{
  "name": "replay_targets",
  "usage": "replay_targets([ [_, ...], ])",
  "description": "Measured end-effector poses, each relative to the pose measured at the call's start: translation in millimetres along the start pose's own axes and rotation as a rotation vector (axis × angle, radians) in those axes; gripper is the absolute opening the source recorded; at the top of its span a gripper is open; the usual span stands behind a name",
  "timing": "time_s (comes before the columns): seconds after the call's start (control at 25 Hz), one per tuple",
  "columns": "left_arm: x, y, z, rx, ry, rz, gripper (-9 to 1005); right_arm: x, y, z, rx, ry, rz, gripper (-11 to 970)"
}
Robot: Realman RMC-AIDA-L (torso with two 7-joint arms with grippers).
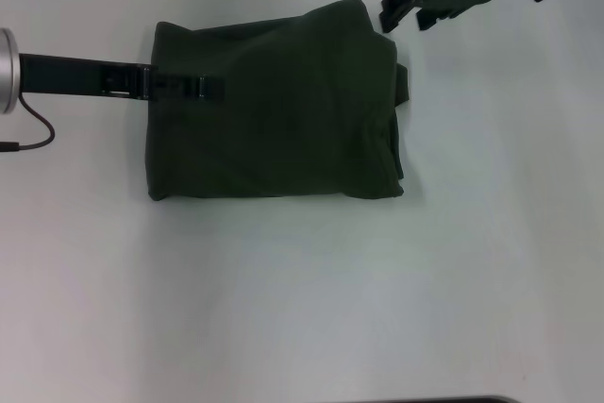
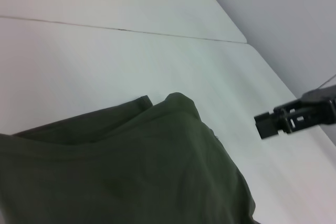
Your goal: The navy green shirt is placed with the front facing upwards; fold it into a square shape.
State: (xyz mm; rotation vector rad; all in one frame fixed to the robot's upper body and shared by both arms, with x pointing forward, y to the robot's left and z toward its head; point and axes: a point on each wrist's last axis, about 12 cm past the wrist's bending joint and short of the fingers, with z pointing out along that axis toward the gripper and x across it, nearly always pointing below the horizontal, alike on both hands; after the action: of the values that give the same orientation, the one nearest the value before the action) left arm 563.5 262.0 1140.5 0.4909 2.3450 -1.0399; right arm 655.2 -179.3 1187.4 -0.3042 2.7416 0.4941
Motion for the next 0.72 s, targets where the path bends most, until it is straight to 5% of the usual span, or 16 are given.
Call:
replay_targets([
  [0.36, -1.4, -1.7, 1.9, 0.006, 0.0, 0.003, 847, 17.0, -47.1, 6.2, -0.019, -0.04, 0.176, 527],
  [0.72, -4.1, -3.7, 4.6, 0.012, 0.005, 0.01, 847, 37.0, -57.9, 41.9, -0.144, -0.067, 0.261, 523],
])
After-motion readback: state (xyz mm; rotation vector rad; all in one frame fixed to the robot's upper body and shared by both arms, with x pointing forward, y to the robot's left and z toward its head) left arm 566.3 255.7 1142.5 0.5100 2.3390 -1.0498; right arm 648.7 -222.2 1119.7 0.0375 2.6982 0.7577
